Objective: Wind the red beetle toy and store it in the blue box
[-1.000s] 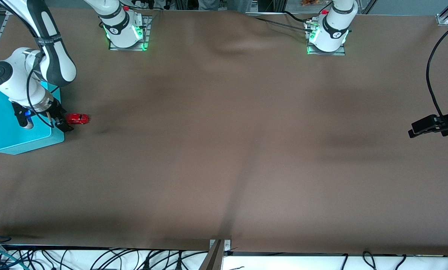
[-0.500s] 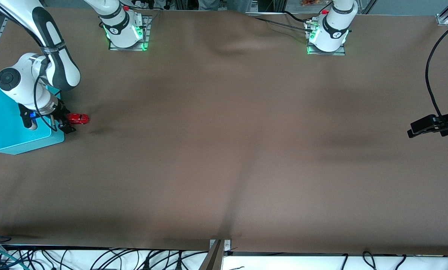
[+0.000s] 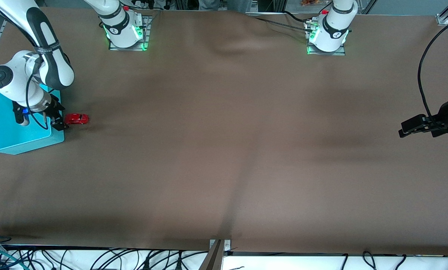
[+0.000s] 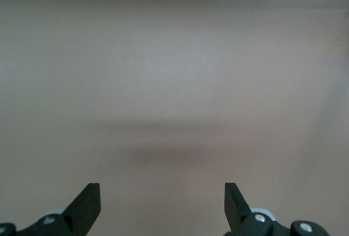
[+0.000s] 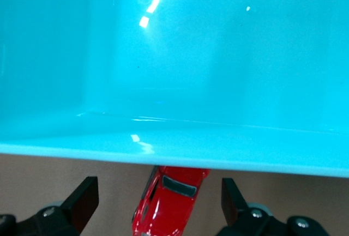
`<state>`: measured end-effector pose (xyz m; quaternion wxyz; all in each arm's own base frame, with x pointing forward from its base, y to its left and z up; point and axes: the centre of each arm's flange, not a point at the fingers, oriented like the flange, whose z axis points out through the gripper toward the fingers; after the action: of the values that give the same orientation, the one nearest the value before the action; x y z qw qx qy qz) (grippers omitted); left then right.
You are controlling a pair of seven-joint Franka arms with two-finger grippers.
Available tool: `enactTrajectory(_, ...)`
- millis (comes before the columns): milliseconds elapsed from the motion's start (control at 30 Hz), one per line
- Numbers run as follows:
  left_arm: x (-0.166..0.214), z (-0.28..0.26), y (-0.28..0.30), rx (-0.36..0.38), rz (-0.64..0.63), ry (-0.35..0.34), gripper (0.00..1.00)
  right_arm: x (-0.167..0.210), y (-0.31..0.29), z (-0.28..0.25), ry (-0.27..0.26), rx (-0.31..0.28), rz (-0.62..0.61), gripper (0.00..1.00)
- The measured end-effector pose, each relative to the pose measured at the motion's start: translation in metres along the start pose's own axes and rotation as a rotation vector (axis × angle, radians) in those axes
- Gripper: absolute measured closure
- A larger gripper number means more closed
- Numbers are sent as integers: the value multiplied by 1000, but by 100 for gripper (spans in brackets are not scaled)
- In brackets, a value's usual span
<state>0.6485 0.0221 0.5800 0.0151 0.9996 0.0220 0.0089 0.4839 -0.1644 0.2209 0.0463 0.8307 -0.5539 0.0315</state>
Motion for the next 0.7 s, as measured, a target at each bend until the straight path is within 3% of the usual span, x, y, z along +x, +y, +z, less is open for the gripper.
enactTrajectory(700,1,2,0,-1,0,-1,0,-5,18,14,-22,-37,126,0)
